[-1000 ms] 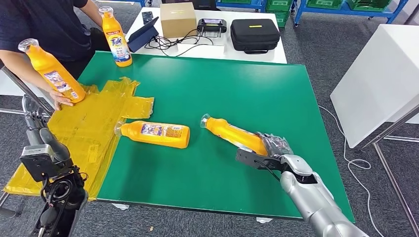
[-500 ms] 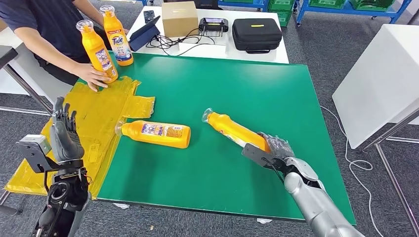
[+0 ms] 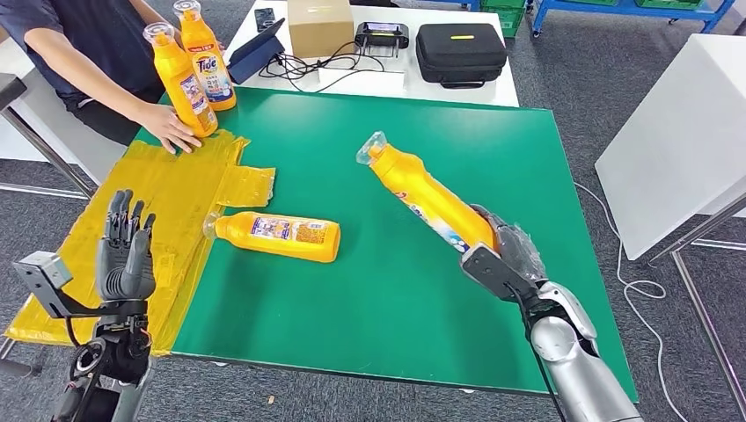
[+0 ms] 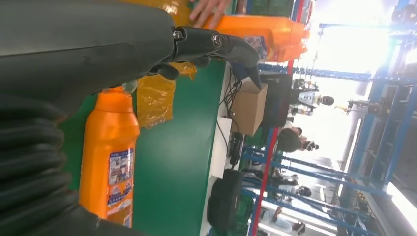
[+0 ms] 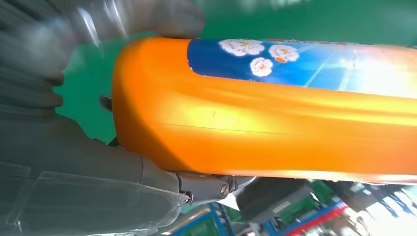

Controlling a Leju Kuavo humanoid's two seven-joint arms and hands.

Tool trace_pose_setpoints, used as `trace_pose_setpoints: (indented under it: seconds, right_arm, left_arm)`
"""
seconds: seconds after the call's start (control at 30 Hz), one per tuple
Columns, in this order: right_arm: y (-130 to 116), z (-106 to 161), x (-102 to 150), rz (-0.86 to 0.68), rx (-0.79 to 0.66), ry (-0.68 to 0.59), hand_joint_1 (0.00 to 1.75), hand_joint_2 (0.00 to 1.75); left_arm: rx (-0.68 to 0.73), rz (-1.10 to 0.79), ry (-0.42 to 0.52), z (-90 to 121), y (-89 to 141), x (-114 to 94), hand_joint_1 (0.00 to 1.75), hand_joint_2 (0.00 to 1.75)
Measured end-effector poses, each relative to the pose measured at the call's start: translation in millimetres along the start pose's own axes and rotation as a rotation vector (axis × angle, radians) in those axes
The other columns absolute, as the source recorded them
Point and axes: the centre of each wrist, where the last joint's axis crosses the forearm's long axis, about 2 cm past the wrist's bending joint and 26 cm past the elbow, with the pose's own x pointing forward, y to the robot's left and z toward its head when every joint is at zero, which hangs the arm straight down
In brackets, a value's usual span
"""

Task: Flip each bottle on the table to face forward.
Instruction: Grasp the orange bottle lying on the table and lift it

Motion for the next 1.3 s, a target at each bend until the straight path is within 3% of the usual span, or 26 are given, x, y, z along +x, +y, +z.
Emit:
trace_pose_setpoints:
  seconds: [0.23,0.47,0.67,0.87,1.3]
  right_arm:
    - [11.9,-18.7,35.2,-0.079,-0.04,-0.096,1.75,1.75]
    - [54.8,-68.5,96.3,-0.116,-0.092,-0.171,1.75,1.75]
    - [97.0,-103.2,143.5,-0.133,0.019,-0.182,1.75,1.75]
    - [123.4,-109.8,173.2,-0.12,0.102,-0.189,1.75,1.75]
    - [150.3,-105.2,200.3,-0.055,0.209,-0.137,1.75,1.75]
  left_arm:
    - [-0.102,0.254,0.068,-3.2,-11.3,-2.2,0.0,1.75]
    - [-0.176,0.44,0.104,-20.8,-60.8,-10.3,0.0,1.75]
    - [-0.207,0.526,0.117,-35.1,-94.3,-12.5,0.0,1.75]
    - [-0.206,0.543,0.131,-36.9,-104.3,-13.3,0.0,1.75]
    - [-0.177,0.497,0.146,-42.5,-112.3,-10.6,0.0,1.75]
